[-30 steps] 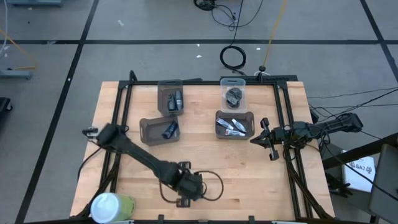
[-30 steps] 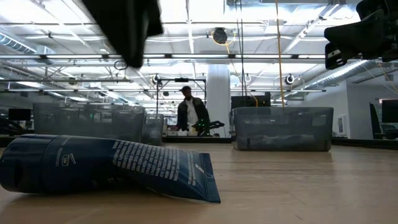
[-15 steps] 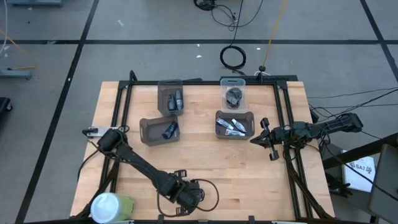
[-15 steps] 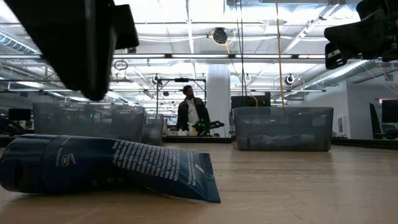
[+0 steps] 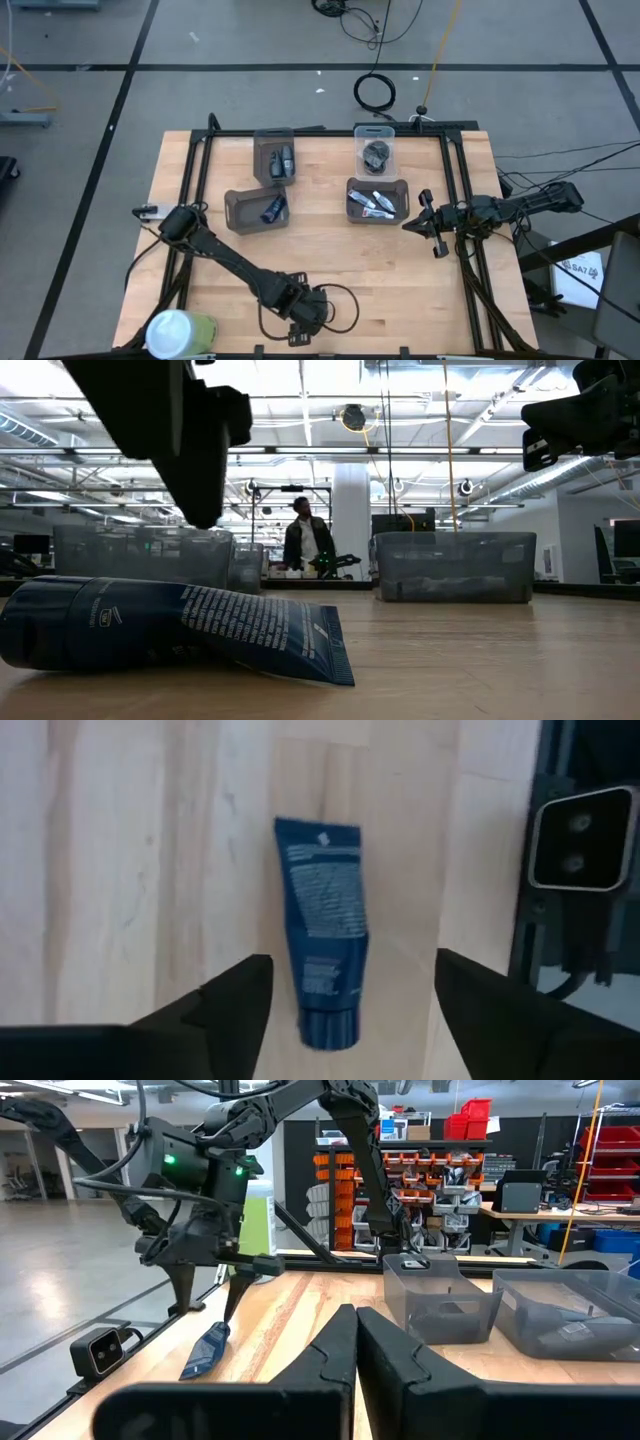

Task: Pick & Place Travel size toiletries
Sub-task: Put the dark blue shave cream into the bottom left black bin

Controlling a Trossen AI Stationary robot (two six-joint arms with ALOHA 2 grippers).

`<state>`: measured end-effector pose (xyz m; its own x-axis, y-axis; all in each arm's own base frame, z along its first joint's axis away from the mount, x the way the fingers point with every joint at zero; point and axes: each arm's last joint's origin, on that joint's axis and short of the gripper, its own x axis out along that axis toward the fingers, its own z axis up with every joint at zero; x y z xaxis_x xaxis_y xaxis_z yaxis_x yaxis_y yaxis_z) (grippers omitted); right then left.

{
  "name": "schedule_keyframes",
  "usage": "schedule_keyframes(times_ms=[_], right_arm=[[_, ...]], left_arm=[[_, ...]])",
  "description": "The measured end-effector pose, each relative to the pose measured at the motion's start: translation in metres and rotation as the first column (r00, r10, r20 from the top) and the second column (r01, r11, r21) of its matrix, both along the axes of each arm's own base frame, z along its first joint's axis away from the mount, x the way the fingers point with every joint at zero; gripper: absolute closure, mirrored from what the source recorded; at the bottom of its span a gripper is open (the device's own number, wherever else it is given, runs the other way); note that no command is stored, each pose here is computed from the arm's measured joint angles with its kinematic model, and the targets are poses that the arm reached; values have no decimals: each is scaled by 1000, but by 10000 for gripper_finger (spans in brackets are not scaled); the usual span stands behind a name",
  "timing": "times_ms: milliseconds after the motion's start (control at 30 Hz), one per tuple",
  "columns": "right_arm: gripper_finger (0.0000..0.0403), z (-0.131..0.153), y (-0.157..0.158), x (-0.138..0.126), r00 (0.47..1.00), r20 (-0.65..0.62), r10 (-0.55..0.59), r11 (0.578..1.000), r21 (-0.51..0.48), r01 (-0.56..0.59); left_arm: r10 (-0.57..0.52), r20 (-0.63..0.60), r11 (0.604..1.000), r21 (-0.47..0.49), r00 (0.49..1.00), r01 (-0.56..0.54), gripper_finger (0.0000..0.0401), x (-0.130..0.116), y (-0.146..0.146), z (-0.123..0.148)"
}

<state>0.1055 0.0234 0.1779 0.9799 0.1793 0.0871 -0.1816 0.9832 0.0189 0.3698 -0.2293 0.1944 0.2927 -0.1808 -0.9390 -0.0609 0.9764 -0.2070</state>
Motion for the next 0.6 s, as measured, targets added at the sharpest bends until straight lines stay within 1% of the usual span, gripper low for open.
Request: schedule_keyframes(times_ms=[67, 167, 433, 600], right_arm=[[403, 0, 0, 0, 1000, 0, 0, 1000, 0, 0], [403, 0, 0, 0, 1000, 0, 0, 1000, 0, 0], [403, 0, 0, 0, 1000, 0, 0, 1000, 0, 0], [403, 0, 0, 0, 1000, -1, 0, 1000, 0, 0]], left_arm=[[-7, 8, 1000, 1, 1000, 7, 121, 1, -1, -2], [-6, -8, 1000, 11, 1000, 7, 121, 2, -2, -11], [-28, -74, 998, 54, 997, 32, 145, 10, -1, -47], [-10, -87, 998, 61, 996, 15, 158, 14, 6, -50]])
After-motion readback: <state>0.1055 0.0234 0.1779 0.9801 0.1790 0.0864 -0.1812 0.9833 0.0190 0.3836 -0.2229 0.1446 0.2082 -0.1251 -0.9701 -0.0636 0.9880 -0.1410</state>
